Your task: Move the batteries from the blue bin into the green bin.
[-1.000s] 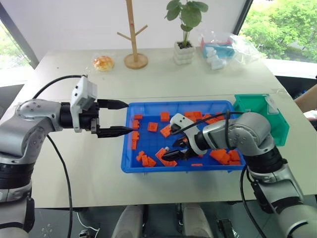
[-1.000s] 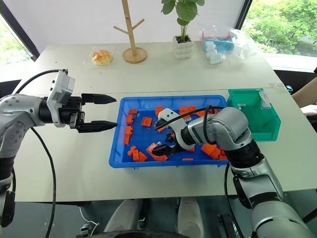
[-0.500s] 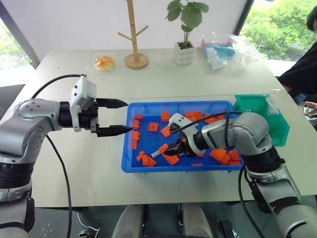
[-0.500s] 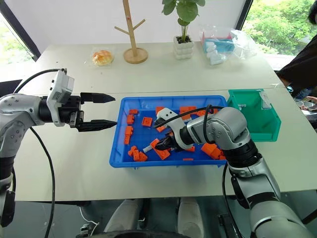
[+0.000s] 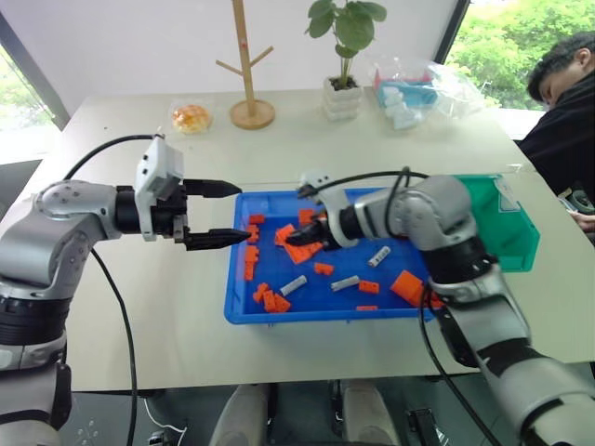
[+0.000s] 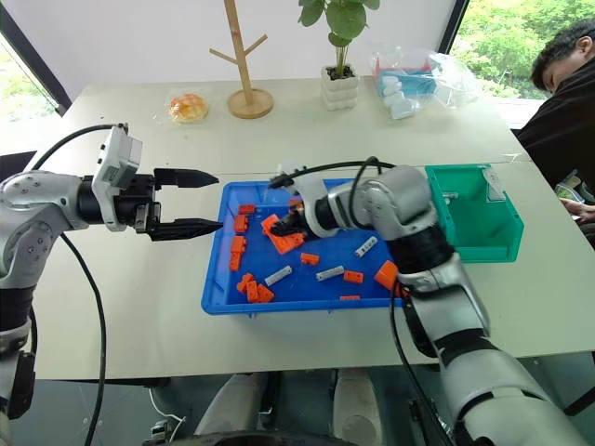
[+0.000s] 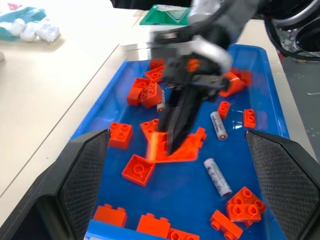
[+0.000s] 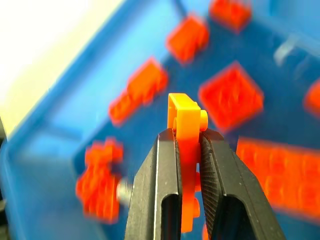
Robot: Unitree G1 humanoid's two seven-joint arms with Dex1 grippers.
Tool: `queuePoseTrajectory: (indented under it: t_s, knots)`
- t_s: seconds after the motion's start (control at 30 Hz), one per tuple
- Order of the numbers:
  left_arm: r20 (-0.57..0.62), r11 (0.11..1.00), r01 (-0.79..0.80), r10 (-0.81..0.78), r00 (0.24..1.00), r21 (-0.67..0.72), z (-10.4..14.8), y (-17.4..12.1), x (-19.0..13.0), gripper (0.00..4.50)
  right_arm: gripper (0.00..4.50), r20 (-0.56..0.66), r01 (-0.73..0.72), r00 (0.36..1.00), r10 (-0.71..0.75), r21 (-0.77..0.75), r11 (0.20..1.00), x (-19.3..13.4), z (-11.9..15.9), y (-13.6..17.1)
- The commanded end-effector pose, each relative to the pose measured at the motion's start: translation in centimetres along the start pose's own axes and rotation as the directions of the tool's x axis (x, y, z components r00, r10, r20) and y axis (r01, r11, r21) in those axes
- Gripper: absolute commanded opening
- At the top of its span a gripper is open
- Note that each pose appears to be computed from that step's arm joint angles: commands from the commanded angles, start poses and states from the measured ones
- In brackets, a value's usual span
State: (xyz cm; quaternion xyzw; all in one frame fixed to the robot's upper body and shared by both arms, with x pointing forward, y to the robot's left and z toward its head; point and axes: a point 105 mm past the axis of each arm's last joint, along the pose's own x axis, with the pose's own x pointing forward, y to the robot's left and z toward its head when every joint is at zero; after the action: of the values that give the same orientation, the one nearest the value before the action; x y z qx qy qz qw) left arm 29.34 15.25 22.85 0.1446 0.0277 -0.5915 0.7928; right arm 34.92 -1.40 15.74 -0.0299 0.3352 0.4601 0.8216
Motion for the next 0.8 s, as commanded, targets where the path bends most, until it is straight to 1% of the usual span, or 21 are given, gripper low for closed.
queuePoseTrajectory:
  t_s: [0.03,0.07,0.17,0.27,0.33,0.4,0.5,0.53,0.57,0.7,0.8]
  knots:
    - [0.012,0.998,-0.015,0.015,1.0,0.056,1.1,-0.1,-0.3,4.5,0.5,0.065,0.027,0.998,-0.022,-0.073,0.997,0.7,2.0,-0.3]
    - [0.012,0.998,-0.019,0.018,1.0,0.056,1.1,-0.1,-0.3,4.5,1.06,0.07,0.04,0.997,-0.033,-0.097,0.994,1.1,2.2,-0.6]
    - [0.013,0.998,-0.026,0.025,1.0,0.056,1.1,-0.2,-0.4,4.5,2.44,0.091,0.053,0.995,-0.039,-0.151,0.987,1.3,2.8,-0.9]
    - [0.014,0.998,-0.035,0.034,0.999,0.055,1.1,-0.2,-0.5,4.5,2.44,0.136,0.036,0.991,0.008,-0.321,0.947,0.0,4.0,-0.6]
    - [0.015,0.998,-0.036,0.035,0.999,0.055,1.1,-0.3,-0.5,4.5,2.44,0.129,-0.01,0.989,0.074,-0.437,0.899,-1.2,3.9,0.0]
    - [0.015,0.998,-0.037,0.036,0.999,0.054,1.1,-0.3,-0.4,4.5,2.44,0.105,-0.048,0.988,0.117,-0.509,0.86,-1.8,3.5,0.3]
    - [0.013,0.998,-0.029,0.029,0.999,0.053,1.0,-0.4,-0.4,4.5,2.44,0.017,-0.198,0.961,0.275,-0.653,0.731,-3.9,1.5,1.9]
    - [0.012,0.998,-0.024,0.023,1.0,0.053,0.9,-0.5,-0.3,4.5,2.44,-0.01,-0.225,0.954,0.299,-0.683,0.695,-4.2,0.9,2.2]
    - [0.01,0.998,-0.021,0.02,1.0,0.053,0.9,-0.5,-0.3,4.5,2.44,-0.025,-0.237,0.951,0.308,-0.698,0.676,-4.4,0.6,2.2]
    - [0.004,0.998,0.005,-0.005,1.0,0.058,0.9,-0.9,-0.1,4.5,2.44,-0.104,-0.269,0.947,0.303,-0.775,0.573,-4.3,-1.4,1.7]
    - [0.005,0.998,0.012,-0.013,1.0,0.06,1.1,-1.0,0.0,4.5,2.44,-0.127,-0.293,0.938,0.323,-0.791,0.538,-4.2,-2.1,1.8]
